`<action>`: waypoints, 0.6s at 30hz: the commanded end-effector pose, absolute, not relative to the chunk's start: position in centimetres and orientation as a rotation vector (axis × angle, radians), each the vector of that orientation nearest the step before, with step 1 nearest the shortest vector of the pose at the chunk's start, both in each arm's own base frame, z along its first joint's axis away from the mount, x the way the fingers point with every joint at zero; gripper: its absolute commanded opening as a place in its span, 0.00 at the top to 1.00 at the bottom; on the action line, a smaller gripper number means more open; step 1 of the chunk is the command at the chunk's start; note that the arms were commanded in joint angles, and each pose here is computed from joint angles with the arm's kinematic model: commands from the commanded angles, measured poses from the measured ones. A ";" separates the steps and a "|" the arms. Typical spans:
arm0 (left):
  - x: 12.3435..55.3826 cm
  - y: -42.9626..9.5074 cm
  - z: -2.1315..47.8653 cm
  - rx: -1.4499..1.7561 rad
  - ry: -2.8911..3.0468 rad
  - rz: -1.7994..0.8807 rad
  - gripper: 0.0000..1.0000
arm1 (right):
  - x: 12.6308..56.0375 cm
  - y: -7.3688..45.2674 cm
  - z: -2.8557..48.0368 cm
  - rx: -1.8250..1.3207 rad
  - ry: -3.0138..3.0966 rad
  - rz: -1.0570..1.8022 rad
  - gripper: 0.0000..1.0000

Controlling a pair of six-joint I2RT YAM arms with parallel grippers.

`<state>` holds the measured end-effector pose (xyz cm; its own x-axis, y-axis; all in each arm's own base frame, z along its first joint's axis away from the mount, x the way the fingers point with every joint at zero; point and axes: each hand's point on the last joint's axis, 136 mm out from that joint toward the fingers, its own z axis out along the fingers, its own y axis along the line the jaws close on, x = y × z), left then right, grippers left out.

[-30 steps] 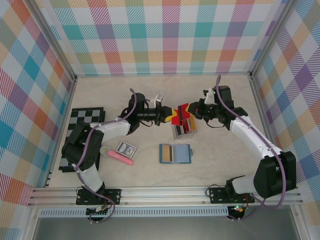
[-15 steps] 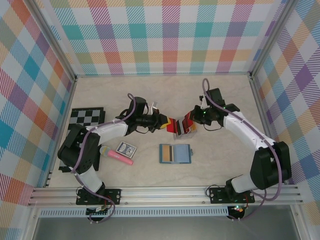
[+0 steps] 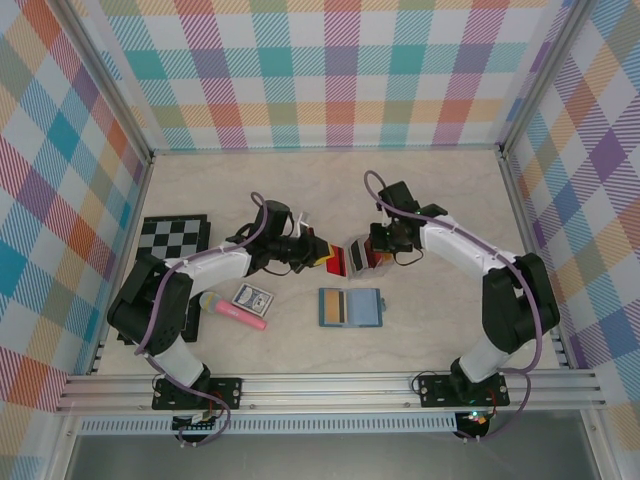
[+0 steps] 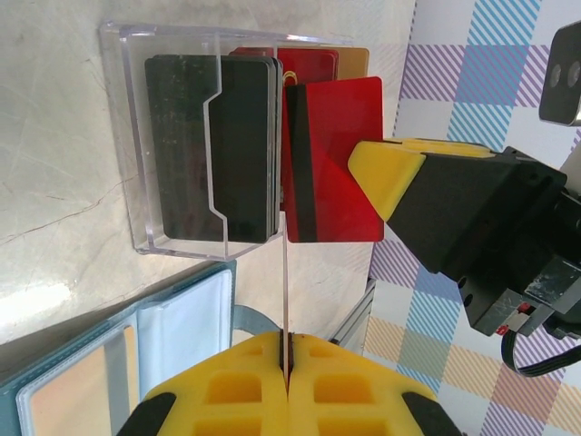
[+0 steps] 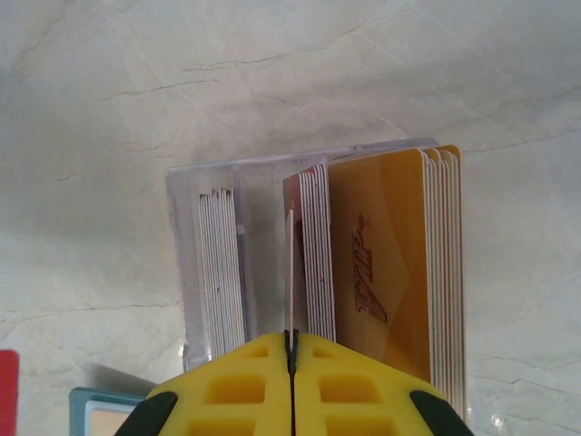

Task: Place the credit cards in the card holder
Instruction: Place the credit card in the storage box.

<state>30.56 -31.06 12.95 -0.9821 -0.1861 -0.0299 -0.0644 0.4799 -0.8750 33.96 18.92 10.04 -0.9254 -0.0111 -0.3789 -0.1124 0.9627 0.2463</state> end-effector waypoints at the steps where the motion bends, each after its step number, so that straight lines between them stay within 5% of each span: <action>1: 29.9 -31.0 13.3 -0.190 2.596 -1.516 1.00 | 35.1 19.3 10.4 -0.128 2.680 0.320 0.93; 7: 29.7 -31.3 13.0 -0.182 2.605 -1.517 1.00 | 35.5 19.7 10.1 -0.133 2.638 0.305 0.92; 18: 28.7 -31.6 12.4 -0.149 2.636 -1.511 1.00 | 33.6 19.0 10.1 -0.101 2.679 0.282 0.74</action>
<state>29.99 -31.56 12.79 -0.9848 -0.1705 -0.0334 -0.0547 0.4865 -0.8720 34.54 19.49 9.52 -0.8965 -0.0366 -0.4415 -0.1322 0.9733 0.1877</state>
